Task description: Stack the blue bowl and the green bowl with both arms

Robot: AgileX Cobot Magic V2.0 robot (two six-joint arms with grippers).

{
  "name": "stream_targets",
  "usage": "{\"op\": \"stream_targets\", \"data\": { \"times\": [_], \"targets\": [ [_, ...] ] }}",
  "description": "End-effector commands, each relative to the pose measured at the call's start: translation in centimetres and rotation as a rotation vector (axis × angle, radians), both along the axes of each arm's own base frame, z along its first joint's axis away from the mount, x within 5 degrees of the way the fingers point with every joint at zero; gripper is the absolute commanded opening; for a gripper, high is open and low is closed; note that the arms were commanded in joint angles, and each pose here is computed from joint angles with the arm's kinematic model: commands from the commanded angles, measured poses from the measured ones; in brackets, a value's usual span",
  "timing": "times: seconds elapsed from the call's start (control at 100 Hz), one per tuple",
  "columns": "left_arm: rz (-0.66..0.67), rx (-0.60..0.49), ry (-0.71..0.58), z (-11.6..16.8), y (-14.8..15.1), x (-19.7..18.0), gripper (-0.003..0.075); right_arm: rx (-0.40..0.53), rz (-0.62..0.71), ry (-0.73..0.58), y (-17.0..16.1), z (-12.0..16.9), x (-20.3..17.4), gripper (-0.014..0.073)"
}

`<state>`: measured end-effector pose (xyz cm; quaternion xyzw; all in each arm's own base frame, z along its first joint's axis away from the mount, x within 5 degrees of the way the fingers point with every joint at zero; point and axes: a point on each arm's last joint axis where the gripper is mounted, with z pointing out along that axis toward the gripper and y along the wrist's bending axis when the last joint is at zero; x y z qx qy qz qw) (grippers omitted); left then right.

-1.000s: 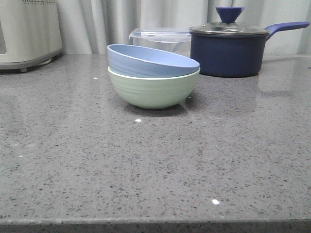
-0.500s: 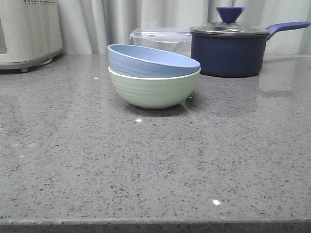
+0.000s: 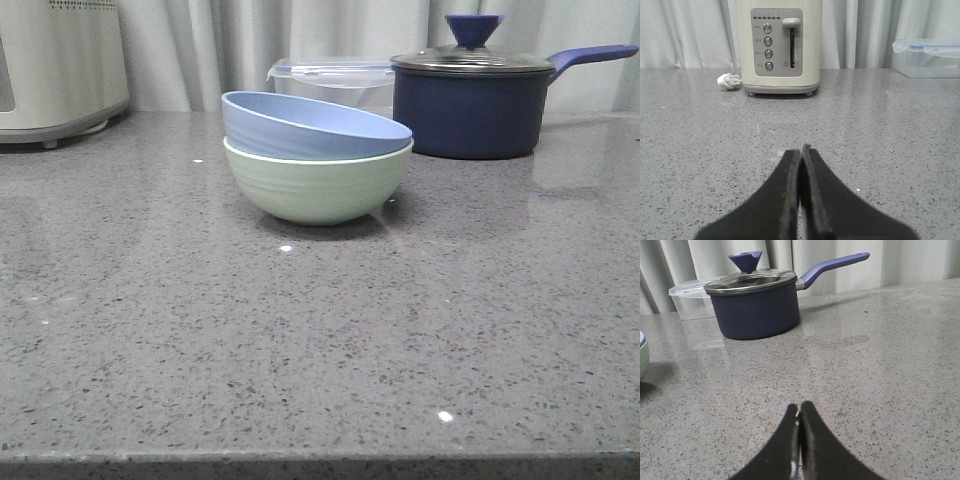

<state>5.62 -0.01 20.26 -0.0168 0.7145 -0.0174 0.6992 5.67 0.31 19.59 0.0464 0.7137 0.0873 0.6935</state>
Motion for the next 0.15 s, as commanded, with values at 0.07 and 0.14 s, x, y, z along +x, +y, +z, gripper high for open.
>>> {"op": "stream_targets", "data": {
  "times": [0.07, 0.14],
  "targets": [
    [0.001, -0.01, -0.078, -0.42, 0.01, -0.1, -0.002, -0.012, 0.001, -0.091, 0.02, 0.78, -0.16, -0.008],
    [0.001, -0.01, -0.078, -0.42, 0.01, -0.1, -0.002, -0.012, 0.001, -0.091, 0.02, 0.78, -0.16, -0.008]
  ]
}}
